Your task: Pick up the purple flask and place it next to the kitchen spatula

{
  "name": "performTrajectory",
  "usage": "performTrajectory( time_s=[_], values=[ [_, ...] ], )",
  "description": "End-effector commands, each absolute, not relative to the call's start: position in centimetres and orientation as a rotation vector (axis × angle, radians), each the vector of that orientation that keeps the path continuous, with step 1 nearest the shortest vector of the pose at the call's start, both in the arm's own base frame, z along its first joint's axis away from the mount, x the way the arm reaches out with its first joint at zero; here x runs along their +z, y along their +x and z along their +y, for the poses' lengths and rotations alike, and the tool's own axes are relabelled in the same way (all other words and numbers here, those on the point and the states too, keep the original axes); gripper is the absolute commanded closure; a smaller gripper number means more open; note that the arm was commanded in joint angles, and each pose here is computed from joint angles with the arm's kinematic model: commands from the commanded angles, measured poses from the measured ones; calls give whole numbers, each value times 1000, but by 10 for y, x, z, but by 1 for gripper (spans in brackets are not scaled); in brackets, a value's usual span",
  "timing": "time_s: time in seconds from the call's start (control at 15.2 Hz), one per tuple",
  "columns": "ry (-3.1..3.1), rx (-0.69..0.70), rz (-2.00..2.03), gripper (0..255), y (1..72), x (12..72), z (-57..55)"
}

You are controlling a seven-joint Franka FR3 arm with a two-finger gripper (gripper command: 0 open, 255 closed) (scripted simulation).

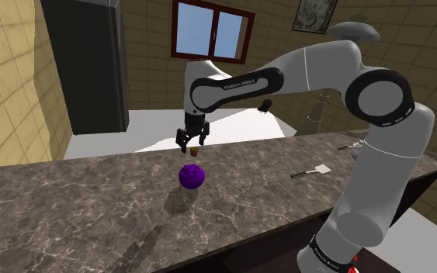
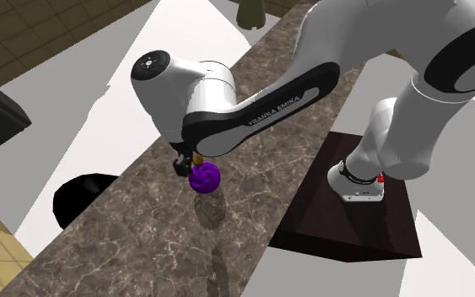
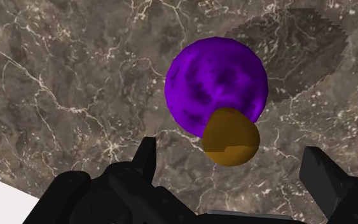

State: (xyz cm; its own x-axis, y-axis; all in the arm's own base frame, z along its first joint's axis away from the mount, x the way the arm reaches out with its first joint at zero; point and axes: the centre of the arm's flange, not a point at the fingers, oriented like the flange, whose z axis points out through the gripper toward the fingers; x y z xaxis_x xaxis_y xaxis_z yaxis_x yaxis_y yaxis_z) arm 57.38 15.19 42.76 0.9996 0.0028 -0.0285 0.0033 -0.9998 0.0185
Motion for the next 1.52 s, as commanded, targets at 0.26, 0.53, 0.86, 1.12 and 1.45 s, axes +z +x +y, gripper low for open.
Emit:
performTrajectory(
  time_s=[0.26, 0.53, 0.86, 1.12, 1.45],
  values=[
    [3123, -44, 5, 0, 574, 421, 152],
    [3123, -44, 5, 255, 574, 421, 152],
    [3123, -44, 5, 255, 574, 421, 152],
    [3123, -44, 5, 255, 574, 421, 152],
    [3123, -44, 5, 255, 574, 447, 152]
  ],
)
